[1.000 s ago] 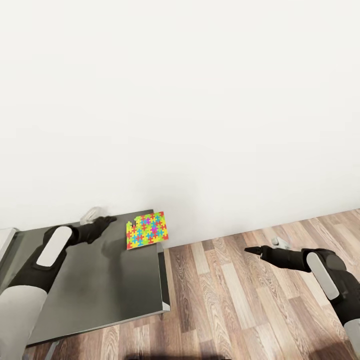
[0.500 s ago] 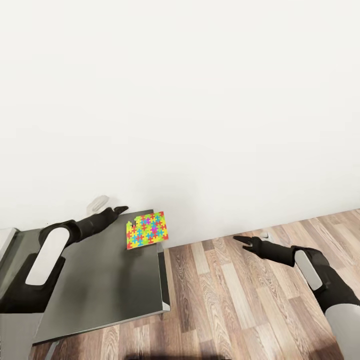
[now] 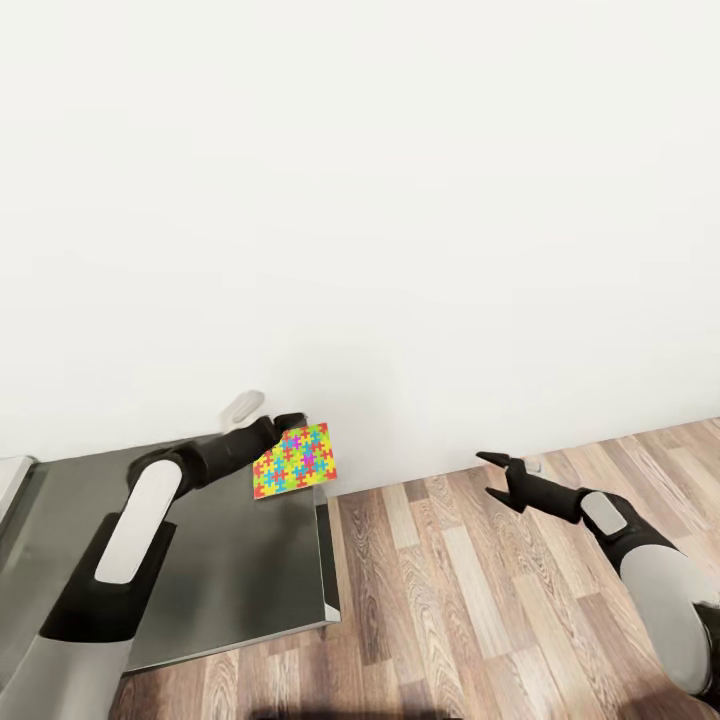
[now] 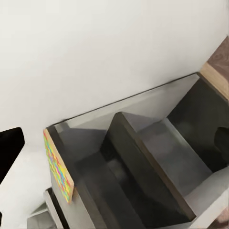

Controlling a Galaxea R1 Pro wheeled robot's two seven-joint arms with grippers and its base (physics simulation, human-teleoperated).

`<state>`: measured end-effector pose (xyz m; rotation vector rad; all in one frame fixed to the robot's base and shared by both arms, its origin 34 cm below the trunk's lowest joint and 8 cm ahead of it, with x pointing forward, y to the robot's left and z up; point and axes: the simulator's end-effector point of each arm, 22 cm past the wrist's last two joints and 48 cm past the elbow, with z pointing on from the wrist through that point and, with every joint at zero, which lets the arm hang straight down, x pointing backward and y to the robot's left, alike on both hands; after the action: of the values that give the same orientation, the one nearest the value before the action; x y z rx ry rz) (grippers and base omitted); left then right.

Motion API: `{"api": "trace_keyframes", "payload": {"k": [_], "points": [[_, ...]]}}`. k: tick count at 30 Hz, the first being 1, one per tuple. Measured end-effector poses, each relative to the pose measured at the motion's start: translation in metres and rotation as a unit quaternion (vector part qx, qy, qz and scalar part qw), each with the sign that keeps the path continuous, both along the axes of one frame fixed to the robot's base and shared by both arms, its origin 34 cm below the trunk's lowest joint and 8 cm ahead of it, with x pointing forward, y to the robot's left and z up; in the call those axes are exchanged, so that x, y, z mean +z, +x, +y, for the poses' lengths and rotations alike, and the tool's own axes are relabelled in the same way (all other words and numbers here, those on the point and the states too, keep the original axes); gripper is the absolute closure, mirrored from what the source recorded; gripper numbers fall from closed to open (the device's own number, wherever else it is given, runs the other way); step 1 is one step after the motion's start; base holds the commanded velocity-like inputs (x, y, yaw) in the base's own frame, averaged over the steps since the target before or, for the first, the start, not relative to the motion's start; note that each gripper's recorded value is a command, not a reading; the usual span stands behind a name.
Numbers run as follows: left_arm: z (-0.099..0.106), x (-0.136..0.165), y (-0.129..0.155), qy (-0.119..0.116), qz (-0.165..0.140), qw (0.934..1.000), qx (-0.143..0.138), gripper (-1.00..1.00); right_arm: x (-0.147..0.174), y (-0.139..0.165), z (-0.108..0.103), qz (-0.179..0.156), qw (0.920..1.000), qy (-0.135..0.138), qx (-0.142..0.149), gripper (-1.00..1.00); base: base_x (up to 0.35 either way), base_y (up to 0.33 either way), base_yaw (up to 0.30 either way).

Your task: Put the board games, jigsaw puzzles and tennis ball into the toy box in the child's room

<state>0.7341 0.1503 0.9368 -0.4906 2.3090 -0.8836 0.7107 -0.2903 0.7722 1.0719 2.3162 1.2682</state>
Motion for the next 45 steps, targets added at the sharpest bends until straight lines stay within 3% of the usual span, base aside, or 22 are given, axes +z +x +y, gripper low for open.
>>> {"api": "trace_keyframes", "payload": {"k": [4, 7, 8, 10, 14, 17, 21, 26, 32, 45], "points": [[-0.021, 0.011, -0.001, -0.024, -0.004, 0.9997, -0.009, -1.0, -0.003, 0.004, 0.006, 0.013, 0.9996, 0.014, -0.019, -1.0, 0.0, 0.0, 0.0], [-0.037, 0.024, -0.002, -0.06, -0.005, 0.998, -0.02, -1.0, -0.004, 0.007, 0.017, 0.016, 0.9994, 0.024, -0.022, -1.0, 0.0, 0.0, 0.0], [-0.037, 0.024, -0.002, -0.06, -0.005, 0.998, -0.02, -1.0, -0.004, 0.007, 0.017, 0.016, 0.9994, 0.024, -0.022, -1.0, 0.0, 0.0, 0.0], [-0.047, 0.034, -0.003, -0.09, -0.004, 0.9955, -0.03, -1.0, -0.003, 0.008, 0.021, 0.016, 0.9992, 0.028, -0.023, -1.0, 0.0, 0.0, 0.0], [-0.06, 0.051, -0.006, -0.146, 0.001, 0.9884, -0.043, -1.0, 0.012, 0.02, 0.023, -0.012, 0.9986, 0.045, -0.026, -1.0, 0.0, 0.0, 0.0], [-0.064, 0.058, -0.006, -0.165, 0.002, 0.9852, -0.046, -1.0, 0.024, 0.028, 0.024, -0.033, 0.9977, 0.054, -0.025, -1.0, 0.0, 0.0, 0.0], [-0.066, 0.064, -0.006, -0.182, 0.002, 0.9821, -0.048, -1.0, 0.039, 0.035, 0.026, -0.049, 0.9964, 0.067, -0.017, -1.0, 0.0, 0.0, 0.0], [-0.067, 0.068, -0.006, -0.192, 0.002, 0.9801, -0.049, -1.0, 0.044, 0.03, 0.031, -0.026, 0.9962, 0.083, 0.003, -1.0, 0.0, 0.0, 0.0], [-0.067, 0.068, -0.006, -0.197, 0.003, 0.9792, -0.049, -1.0, 0.043, 0.024, 0.03, -0.002, 0.9964, 0.083, 0.016, -1.0, 0.0, 0.0, 0.0], [-0.068, 0.059, -0.006, -0.198, 0.011, 0.9789, -0.049, -1.0, 0.038, 0.023, 0.031, 0.01, 0.9965, 0.08, 0.024, -1.0, 0.0, 0.0, 0.0]]}}
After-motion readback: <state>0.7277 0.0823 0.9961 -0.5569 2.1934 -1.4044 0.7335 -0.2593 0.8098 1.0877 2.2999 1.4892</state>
